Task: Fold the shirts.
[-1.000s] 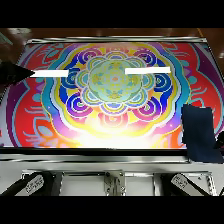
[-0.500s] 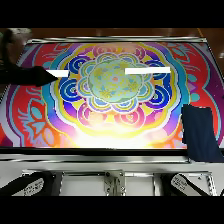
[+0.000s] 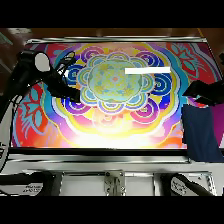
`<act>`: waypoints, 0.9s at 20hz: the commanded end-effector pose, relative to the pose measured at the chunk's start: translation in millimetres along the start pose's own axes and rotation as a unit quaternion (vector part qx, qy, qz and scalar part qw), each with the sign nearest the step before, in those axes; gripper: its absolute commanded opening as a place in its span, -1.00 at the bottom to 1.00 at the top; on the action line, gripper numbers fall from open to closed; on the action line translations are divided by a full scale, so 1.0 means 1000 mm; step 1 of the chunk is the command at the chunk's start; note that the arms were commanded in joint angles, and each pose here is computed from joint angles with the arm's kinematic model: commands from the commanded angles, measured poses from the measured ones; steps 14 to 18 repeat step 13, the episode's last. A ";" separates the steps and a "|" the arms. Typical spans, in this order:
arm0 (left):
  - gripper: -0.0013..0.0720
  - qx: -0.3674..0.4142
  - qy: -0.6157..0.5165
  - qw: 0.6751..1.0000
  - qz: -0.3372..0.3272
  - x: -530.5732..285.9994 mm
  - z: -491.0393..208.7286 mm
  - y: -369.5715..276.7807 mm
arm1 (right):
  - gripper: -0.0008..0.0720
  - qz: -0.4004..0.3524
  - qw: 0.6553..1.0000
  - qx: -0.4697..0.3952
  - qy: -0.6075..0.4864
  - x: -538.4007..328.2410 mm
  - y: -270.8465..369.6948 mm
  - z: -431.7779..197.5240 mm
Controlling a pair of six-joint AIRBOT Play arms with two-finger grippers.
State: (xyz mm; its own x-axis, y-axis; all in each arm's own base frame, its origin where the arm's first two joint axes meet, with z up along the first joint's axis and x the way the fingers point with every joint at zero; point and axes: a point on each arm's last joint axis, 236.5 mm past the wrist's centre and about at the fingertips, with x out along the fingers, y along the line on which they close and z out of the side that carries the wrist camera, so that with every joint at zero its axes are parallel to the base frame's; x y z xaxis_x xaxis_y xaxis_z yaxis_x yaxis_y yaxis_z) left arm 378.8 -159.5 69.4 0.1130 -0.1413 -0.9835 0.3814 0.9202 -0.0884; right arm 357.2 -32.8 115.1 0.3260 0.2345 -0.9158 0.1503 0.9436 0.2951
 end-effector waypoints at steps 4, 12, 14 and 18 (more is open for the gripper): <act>0.95 -0.002 -0.006 1.000 0.021 0.008 0.010 0.007 | 0.96 0.017 1.000 -0.018 0.015 0.007 0.021 -0.006; 0.95 -0.002 -0.012 1.000 0.021 0.008 0.013 0.007 | 0.96 0.017 1.000 -0.018 0.015 0.007 0.022 -0.006; 0.95 -0.002 -0.013 1.000 0.021 0.008 0.013 0.007 | 0.96 0.017 1.000 -0.018 0.015 0.007 0.022 -0.006; 0.95 -0.002 -0.013 1.000 0.021 0.008 0.013 0.007 | 0.96 0.017 1.000 -0.018 0.015 0.007 0.022 -0.006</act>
